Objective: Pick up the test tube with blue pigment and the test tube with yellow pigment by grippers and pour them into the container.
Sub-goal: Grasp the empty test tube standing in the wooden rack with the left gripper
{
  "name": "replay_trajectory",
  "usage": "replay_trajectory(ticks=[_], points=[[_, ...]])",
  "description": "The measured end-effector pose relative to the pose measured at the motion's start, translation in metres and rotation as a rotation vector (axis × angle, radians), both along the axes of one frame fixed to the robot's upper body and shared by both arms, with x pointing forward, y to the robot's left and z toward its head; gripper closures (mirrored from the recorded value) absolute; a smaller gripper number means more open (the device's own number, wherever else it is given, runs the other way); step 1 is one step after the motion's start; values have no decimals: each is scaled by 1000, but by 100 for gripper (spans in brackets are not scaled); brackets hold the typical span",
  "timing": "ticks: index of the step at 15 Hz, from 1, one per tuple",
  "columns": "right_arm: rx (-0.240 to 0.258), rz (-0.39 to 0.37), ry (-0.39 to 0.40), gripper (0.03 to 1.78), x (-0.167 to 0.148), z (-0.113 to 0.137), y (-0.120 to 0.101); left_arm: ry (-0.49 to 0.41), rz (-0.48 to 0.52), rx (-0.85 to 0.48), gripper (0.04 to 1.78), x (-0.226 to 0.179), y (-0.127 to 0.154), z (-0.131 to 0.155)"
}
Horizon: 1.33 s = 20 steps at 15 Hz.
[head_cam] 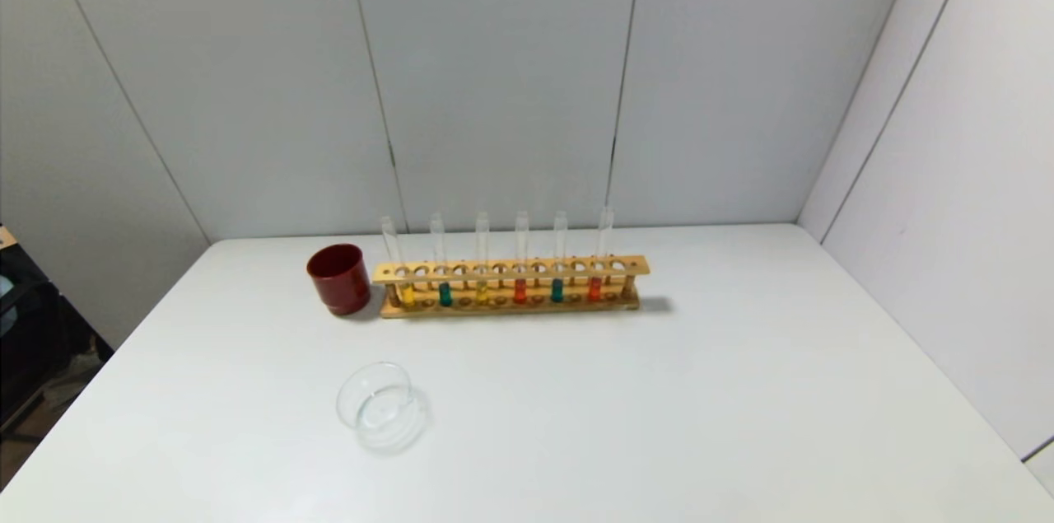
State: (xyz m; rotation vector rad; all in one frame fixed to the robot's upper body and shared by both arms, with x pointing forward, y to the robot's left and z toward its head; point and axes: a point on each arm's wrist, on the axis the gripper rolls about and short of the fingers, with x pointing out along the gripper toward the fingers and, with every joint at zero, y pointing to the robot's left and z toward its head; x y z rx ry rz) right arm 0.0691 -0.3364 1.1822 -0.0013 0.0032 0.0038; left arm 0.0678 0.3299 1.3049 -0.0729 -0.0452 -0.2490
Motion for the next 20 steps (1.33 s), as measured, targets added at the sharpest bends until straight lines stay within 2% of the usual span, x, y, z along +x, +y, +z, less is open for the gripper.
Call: replay_trajectory(ticks=[4, 8, 14, 20], points=[[0, 0, 0, 6, 0, 0, 0, 35, -29, 28, 7, 31, -2, 46], [0, 0, 0, 6, 0, 0, 0, 93, -31, 43, 7, 84, -5, 65], [0, 0, 0, 6, 0, 0, 0, 182, -34, 39, 7, 168, -11, 57], [0, 0, 0, 6, 0, 0, 0, 252, -40, 39, 7, 243, -17, 26]])
